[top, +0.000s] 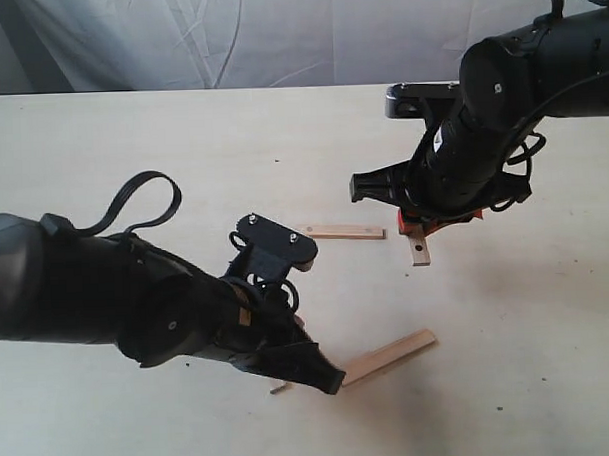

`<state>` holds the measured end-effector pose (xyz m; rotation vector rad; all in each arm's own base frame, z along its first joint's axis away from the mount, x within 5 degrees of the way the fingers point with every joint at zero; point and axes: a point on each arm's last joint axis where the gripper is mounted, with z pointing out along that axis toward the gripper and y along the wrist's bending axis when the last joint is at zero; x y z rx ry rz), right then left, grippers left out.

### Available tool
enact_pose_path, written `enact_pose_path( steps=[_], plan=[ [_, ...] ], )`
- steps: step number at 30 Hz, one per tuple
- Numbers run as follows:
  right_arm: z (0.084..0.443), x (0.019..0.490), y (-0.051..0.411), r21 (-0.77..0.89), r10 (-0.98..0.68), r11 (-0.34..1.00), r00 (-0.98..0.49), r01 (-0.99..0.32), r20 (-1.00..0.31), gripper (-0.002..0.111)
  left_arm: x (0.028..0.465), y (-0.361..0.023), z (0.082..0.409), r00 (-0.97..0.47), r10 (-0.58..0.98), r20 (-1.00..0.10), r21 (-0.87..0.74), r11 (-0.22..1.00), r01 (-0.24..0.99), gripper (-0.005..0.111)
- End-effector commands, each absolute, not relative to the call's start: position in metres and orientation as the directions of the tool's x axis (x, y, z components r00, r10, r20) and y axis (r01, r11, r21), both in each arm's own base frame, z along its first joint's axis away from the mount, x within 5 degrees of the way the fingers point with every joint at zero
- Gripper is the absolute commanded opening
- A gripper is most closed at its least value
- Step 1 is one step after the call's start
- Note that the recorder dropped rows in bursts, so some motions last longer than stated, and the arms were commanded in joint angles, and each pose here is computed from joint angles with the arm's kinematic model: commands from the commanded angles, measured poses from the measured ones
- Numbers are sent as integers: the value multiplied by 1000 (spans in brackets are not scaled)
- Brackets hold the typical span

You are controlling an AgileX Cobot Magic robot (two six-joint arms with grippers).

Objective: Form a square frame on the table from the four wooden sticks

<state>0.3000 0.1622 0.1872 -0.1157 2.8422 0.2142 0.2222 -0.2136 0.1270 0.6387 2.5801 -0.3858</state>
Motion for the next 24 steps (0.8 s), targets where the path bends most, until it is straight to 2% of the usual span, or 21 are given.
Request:
enact_pose_path(
  steps=[1,7,10,17,24],
  plan=[
    [189,301,162,136,-61,985,-953,-105,-295,0,220,-211,120,-799,398,-450,-140,853,503,0],
    [189,300,161,128,-66,986,-957,-106,-283,0,216,-207,110,-786,490,-377,-84,827,556,0],
    [189,300,161,126,-69,986,-956,-109,-284,0,220,-196,113,-811,468,-351,-79,848,524,0],
    [189,301,161,131,-67,985,-953,-110,-296,0,224,-187,152,-795,408,-449,-101,861,499,0],
    [189,301,161,129,-68,986,-954,-110,-292,0,222,-172,152,-881,293,-371,-36,944,329,0]
  ],
)
